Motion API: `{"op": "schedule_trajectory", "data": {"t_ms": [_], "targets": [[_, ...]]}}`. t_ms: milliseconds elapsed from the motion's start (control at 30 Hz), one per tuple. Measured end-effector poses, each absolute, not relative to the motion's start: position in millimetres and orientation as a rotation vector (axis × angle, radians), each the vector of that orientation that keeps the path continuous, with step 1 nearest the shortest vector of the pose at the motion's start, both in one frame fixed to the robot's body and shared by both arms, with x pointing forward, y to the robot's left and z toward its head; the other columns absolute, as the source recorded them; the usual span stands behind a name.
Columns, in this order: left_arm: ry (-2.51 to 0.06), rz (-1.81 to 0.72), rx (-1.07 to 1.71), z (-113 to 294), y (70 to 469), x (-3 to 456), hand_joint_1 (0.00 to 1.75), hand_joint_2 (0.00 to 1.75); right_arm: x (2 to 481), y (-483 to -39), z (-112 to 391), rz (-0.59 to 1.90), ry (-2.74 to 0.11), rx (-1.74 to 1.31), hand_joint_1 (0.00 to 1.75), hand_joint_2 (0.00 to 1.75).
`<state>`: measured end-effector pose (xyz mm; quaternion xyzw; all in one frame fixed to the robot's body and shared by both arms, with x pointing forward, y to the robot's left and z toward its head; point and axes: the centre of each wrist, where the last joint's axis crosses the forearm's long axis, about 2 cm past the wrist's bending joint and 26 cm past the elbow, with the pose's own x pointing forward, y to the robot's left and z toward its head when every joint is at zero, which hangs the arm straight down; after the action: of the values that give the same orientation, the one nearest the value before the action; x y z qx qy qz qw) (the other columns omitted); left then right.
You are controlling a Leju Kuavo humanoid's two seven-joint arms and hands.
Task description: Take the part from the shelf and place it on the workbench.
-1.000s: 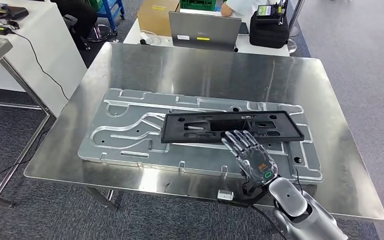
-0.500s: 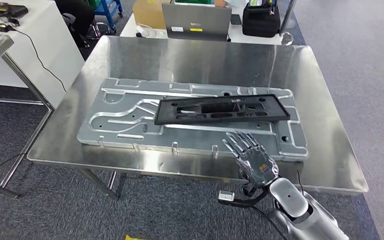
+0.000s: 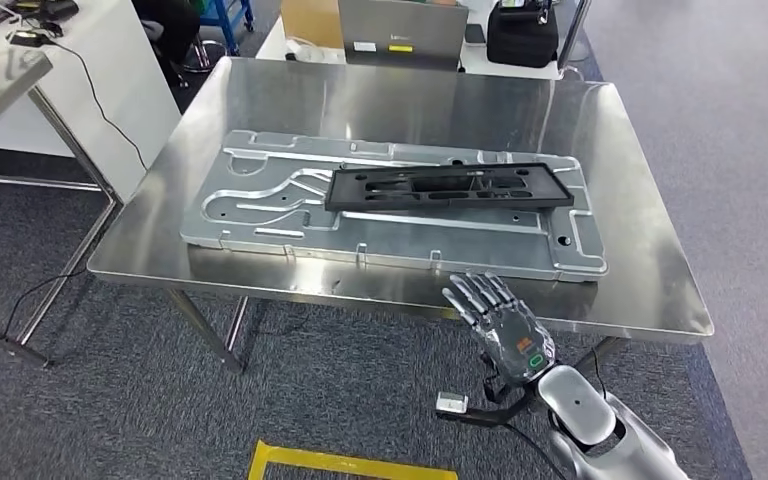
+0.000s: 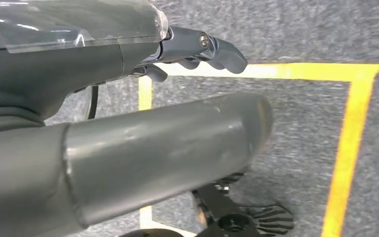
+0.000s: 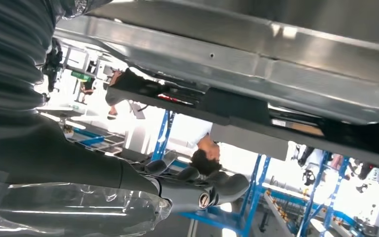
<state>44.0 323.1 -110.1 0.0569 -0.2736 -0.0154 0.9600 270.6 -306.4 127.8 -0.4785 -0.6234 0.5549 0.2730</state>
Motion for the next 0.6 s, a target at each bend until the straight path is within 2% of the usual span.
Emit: {"op": "schedule_trajectory", "data": {"t_ms": [500, 533, 600], "targets": [[-0.537, -0.001, 0.116, -111.2, 320.9, 34.4, 0.0, 0.0, 220.7, -294.0, 92.9, 1.41, -1.657, -1.215, 0.0, 1.75], [-0.536, 0.0, 0.116, -111.3, 320.8, 33.6, 0.0, 0.0, 219.1, -292.7, 92.0, 1.401, -1.656, -1.207, 0.0, 1.31], [-0.535, 0.006, 0.119, -111.4, 320.7, 33.0, 0.0, 0.0, 213.8, -289.6, 88.6, 1.35, -1.646, -1.182, 0.0, 1.31]]}}
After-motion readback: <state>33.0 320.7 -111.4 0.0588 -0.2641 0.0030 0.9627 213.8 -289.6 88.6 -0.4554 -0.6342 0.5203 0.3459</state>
